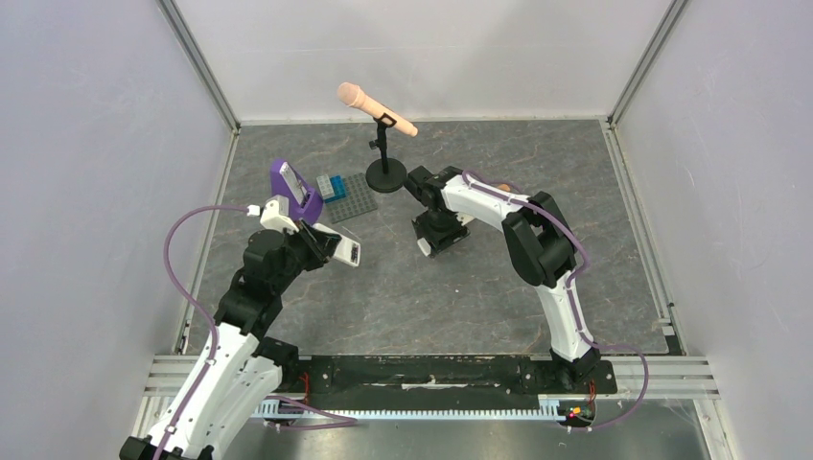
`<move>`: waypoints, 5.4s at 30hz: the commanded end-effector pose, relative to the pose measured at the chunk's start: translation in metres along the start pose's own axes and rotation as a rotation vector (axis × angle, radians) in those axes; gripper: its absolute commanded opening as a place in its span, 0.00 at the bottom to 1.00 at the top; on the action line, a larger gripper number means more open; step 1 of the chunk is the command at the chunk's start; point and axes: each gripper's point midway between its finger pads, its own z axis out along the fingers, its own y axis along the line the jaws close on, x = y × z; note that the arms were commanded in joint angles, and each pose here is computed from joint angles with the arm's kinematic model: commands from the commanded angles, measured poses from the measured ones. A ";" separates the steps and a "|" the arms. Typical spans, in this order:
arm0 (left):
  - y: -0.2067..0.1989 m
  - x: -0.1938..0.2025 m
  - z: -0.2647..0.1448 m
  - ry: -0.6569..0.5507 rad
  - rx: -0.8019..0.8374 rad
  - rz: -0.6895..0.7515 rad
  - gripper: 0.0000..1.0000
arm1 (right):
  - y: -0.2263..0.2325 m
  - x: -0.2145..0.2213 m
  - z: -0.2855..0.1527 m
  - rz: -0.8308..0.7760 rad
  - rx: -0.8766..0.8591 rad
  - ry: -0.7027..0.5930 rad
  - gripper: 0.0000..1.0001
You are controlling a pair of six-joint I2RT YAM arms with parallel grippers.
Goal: Load the batteries into the remote control
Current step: Pick up the battery cover at the center of the board, then load the battery cover into the remote control.
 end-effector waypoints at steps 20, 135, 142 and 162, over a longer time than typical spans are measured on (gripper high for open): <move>-0.025 0.001 0.006 0.036 0.134 0.010 0.02 | -0.023 -0.039 -0.036 -0.597 -0.266 -0.201 0.22; -0.111 0.066 -0.022 0.350 0.600 -0.014 0.02 | -0.047 0.124 -0.167 -1.842 -0.909 -0.277 0.16; -0.115 0.073 -0.021 0.429 0.603 -0.064 0.02 | -0.040 0.124 -0.169 -1.844 -0.896 -0.295 0.21; -0.099 0.065 0.000 0.423 0.464 -0.143 0.02 | -0.049 0.120 -0.186 -1.837 -0.878 -0.244 0.51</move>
